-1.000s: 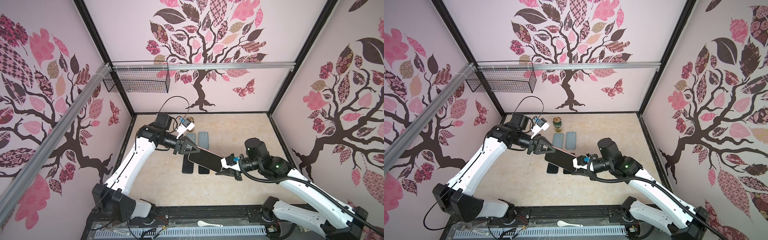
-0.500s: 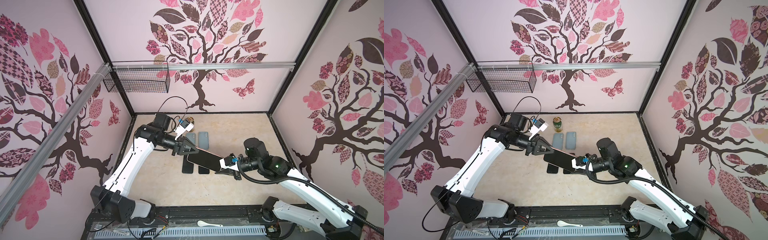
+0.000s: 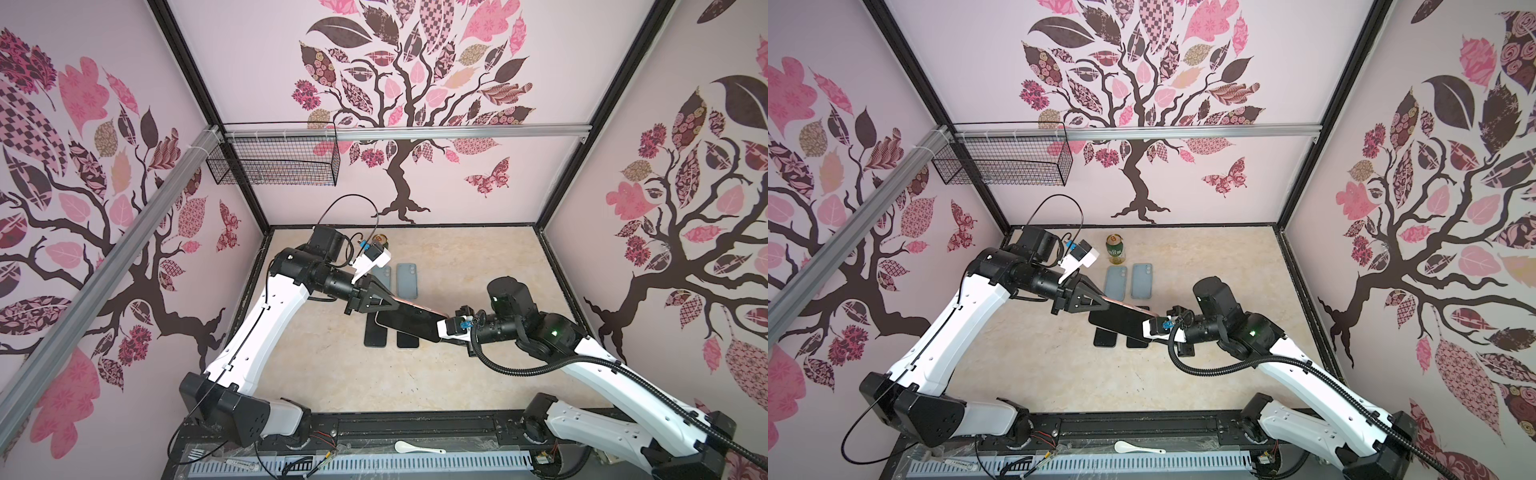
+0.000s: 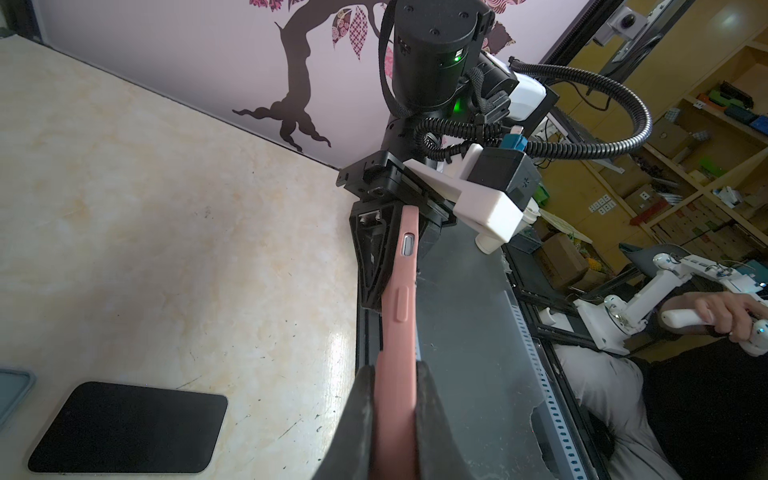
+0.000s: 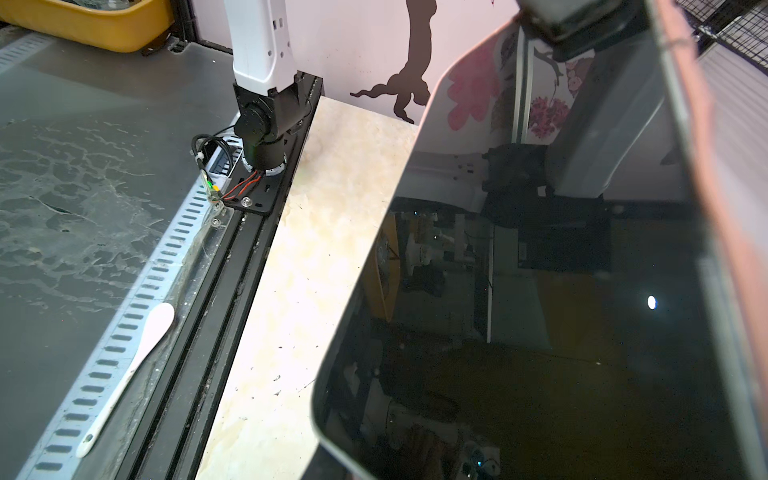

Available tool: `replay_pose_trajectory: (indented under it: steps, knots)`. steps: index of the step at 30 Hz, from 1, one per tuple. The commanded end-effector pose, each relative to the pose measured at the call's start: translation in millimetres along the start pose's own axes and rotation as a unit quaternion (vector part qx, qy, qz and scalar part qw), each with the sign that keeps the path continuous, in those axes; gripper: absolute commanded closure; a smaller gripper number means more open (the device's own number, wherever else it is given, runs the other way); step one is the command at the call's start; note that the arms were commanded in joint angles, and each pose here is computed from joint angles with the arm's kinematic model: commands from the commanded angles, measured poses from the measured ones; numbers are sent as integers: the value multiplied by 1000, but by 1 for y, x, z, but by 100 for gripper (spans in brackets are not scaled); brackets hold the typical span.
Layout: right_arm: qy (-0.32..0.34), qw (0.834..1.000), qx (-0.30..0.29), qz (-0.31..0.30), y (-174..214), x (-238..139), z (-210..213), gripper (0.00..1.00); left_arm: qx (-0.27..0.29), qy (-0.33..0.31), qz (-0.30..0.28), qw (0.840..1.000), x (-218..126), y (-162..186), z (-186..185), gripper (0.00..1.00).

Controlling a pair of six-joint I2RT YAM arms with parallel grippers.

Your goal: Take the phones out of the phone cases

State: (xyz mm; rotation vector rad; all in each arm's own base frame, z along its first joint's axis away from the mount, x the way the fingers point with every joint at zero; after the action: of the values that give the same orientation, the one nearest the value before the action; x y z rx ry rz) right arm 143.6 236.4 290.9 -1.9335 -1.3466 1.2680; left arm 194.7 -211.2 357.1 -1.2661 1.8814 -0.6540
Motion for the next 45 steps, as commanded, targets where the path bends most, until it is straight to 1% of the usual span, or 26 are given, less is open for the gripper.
replay_pose_trajectory:
  steps: [1, 5, 9, 11, 13, 17, 25, 29, 33, 34, 37, 40, 41, 43, 45]
  knots:
    - [145, 970, -157, -120, -82, -37, -51, 100, -29, -31, 71, 997, 14, 22, 16, 100]
    - [163, 969, -148, -116, -82, -39, -55, 100, -25, -21, 68, 997, 14, 20, 12, 100]
    - [204, 968, -101, -111, -78, -44, -64, 100, -12, -15, 64, 998, 12, 18, 6, 100]
    - [225, 965, -68, -120, -77, -49, -67, 100, -7, -10, 62, 998, 12, 18, 2, 100]
    - [229, 963, -45, -134, -78, -51, -65, 100, -2, -8, 60, 998, 11, 17, -1, 100]
    - [222, 959, -2, -174, -84, -57, -59, 100, 7, -11, 55, 998, 10, 16, -3, 100]
    - [181, 951, 72, -242, -100, -69, -54, 100, 21, -17, 32, 999, 2, 13, -5, 100]
    - [165, 939, 119, -276, -102, -78, -56, 100, 40, -14, 14, 999, -3, 12, -12, 100]
    - [154, 931, 146, -297, -105, -82, -56, 100, 57, -10, -19, 998, -7, 8, -16, 100]
    - [150, 928, 147, -307, -106, -83, -54, 98, 65, -8, -35, 997, -8, 4, -17, 100]
    - [163, 917, 157, -328, -104, -87, -54, 86, 79, -3, -87, 993, -11, -9, -18, 100]
    - [184, 902, 163, -356, -106, -95, -55, 78, 89, -12, -135, 987, -13, -18, -19, 100]
    - [186, 899, 161, -363, -107, -96, -55, 75, 92, -18, -148, 985, -15, -20, -19, 100]
    - [191, 898, 157, -365, -107, -98, -54, 71, 97, -26, -161, 982, -17, -23, -21, 100]
    - [203, 900, 142, -358, -104, -98, -52, 69, 102, -34, -178, 978, -19, -29, -24, 100]
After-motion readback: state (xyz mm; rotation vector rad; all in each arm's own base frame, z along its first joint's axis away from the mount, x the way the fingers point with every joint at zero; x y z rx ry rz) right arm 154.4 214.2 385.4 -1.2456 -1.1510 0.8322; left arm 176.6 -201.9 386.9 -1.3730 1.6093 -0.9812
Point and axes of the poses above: each gripper's point midway between its finger pads, its own x axis out along the fingers, its own z axis along the line the jaws close on, y = z × x, the point moved 4 cm from there along -x, back along the fingers, and after that the axes turned 10 degrees about -x, right-handed, at the moved point
